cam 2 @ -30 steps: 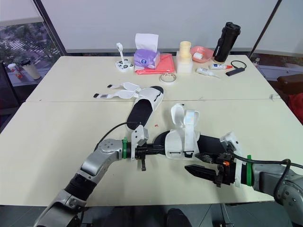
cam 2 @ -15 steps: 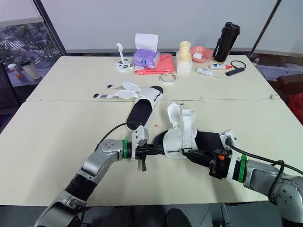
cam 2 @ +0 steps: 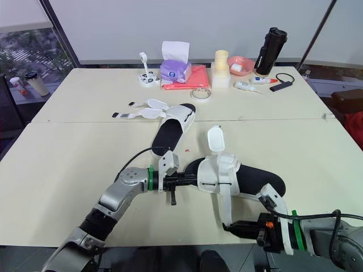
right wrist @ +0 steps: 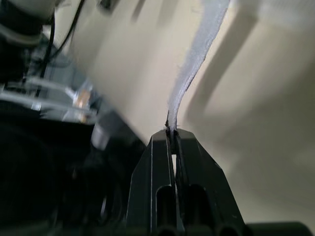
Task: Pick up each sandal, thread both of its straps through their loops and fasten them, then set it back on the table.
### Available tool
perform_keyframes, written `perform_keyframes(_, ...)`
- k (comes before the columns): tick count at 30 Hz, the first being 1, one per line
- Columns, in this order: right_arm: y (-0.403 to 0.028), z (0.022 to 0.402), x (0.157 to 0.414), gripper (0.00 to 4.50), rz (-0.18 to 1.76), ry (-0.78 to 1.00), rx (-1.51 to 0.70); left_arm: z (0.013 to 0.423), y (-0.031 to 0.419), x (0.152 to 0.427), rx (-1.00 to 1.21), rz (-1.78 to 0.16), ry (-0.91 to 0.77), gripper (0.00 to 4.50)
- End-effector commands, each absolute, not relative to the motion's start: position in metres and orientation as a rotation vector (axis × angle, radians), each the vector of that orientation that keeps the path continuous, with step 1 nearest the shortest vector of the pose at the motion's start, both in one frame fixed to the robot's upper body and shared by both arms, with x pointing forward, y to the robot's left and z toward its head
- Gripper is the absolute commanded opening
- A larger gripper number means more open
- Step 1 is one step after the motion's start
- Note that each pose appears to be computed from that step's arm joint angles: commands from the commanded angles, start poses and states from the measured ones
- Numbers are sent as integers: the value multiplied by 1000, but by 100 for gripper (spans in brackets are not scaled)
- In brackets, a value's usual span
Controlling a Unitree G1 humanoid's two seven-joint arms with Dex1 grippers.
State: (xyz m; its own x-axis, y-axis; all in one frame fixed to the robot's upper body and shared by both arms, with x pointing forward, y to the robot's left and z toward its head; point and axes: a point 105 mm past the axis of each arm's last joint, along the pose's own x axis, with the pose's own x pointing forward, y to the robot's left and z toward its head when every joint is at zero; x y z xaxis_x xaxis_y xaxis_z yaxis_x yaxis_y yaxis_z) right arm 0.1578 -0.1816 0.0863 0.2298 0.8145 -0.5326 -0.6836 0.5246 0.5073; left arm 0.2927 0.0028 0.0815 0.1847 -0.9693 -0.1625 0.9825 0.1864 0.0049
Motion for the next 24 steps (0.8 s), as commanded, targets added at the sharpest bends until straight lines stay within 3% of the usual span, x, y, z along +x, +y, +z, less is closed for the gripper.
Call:
perform_keyframes(1, -172, 94, 143, 3, 1143, 847, 141, 53, 7, 287, 137, -1368, 251, 2)
perform_keyframes(9, -168, 104, 129, 3, 1202, 806, 121, 51, 6, 290, 143, -1369, 256, 2)
perform_keyframes(17, -166, 184, 178, 3, 1219, 405, 257, 46, 4, 290, 160, -1386, 272, 2)
perform_keyframes(24, -176, 187, 237, 3, 1053, 312, 416, 48, 2, 294, 167, -1386, 267, 2)
